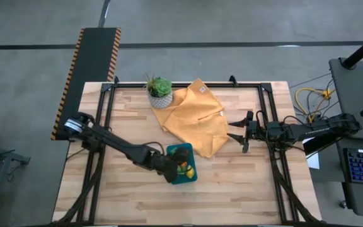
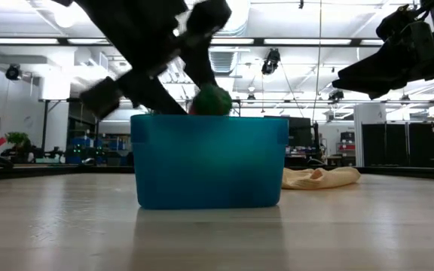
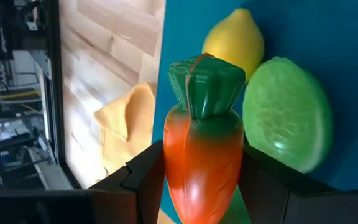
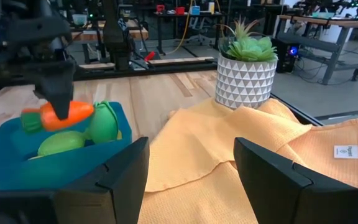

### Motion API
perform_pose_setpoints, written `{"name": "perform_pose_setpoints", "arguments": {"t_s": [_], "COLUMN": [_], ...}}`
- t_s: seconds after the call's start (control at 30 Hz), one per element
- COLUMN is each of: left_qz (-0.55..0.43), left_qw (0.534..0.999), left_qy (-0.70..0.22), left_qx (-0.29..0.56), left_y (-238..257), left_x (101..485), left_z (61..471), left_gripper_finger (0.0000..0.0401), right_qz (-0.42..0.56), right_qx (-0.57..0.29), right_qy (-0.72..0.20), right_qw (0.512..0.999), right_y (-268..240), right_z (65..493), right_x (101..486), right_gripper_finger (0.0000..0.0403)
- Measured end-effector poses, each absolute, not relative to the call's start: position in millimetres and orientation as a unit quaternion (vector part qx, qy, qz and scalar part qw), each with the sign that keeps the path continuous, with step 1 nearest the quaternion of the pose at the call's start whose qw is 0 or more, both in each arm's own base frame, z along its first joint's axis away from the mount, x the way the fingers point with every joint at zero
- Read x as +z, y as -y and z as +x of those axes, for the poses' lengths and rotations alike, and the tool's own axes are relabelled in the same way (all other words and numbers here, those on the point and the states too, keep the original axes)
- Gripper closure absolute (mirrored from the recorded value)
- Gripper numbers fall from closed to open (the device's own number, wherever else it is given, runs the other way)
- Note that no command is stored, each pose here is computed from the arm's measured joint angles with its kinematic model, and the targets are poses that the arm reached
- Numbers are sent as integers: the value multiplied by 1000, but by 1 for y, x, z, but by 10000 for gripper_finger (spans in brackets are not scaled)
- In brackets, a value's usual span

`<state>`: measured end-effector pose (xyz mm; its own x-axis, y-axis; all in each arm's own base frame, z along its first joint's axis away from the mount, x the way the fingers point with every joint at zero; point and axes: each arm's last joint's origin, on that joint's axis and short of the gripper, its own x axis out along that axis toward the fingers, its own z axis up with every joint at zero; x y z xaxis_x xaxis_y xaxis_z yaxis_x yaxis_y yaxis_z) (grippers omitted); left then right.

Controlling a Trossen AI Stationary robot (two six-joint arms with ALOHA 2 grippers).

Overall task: Pick and placing Produce into tupperware
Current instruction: Put the carrot into the bin

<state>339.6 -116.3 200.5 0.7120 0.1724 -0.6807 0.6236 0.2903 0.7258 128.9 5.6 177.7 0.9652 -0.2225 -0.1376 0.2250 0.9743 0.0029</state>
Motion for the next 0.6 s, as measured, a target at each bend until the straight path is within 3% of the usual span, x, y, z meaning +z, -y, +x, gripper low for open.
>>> {"name": "perform_pose_setpoints", "arguments": {"t_s": [0.23,0.6], "left_qz": [619,615], "left_qw": [692,701], "left_qy": [-333,-324], "left_qx": [-166,-160], "left_y": [112,111], "left_x": [190,191], "left_z": [350,354], "left_gripper_finger": [240,236], "right_qz": [9,9], "right_qx": [-113,-113], "right_qy": [-69,-69], "right_qw": [991,991], "right_y": [-6,-6], "right_z": [129,129], "right_x": [178,178], "right_gripper_finger": [175,175]}}
